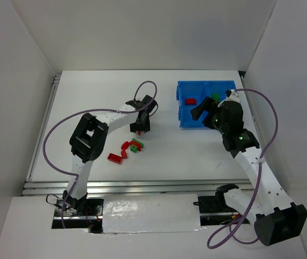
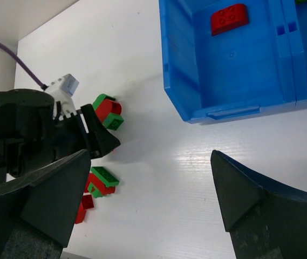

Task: Sort the legos into containers by color

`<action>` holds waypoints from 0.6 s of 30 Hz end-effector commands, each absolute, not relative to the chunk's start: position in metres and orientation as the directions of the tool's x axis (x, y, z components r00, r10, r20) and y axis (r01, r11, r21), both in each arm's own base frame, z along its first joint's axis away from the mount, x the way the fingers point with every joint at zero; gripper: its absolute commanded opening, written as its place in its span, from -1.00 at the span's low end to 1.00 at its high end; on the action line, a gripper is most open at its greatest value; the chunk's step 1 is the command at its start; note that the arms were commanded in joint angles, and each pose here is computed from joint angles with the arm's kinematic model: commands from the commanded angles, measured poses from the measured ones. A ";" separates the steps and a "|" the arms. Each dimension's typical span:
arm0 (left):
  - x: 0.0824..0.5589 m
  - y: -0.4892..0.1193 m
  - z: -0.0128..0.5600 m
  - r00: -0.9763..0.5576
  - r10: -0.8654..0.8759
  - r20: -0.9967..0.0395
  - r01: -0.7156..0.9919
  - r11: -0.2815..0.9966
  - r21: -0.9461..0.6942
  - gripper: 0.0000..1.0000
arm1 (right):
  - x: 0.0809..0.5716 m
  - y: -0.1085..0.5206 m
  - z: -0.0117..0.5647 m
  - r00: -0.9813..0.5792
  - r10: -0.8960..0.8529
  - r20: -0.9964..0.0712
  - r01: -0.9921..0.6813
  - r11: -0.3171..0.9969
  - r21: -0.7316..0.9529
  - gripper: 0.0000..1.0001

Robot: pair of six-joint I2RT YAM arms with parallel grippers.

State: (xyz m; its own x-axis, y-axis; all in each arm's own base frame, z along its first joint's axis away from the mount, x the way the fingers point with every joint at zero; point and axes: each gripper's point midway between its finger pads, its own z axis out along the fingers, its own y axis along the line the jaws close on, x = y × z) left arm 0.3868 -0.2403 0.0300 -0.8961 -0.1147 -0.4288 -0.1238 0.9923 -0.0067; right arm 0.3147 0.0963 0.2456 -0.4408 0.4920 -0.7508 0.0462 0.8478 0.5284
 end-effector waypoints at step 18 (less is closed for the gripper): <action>0.375 -0.271 0.107 -0.850 -0.121 -0.512 -0.040 0.985 -0.167 -1.00 | 0.310 0.090 0.263 -0.390 0.486 -0.782 0.038 0.857 0.514 0.99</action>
State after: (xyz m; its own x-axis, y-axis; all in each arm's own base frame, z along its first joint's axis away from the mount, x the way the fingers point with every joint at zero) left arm 0.3713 -0.2424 0.0416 -0.8988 -0.1108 -0.4242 -0.1042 0.9938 -0.0388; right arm 0.3112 0.0939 0.2492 -0.4283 0.4917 -0.7582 0.0459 0.8498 0.5252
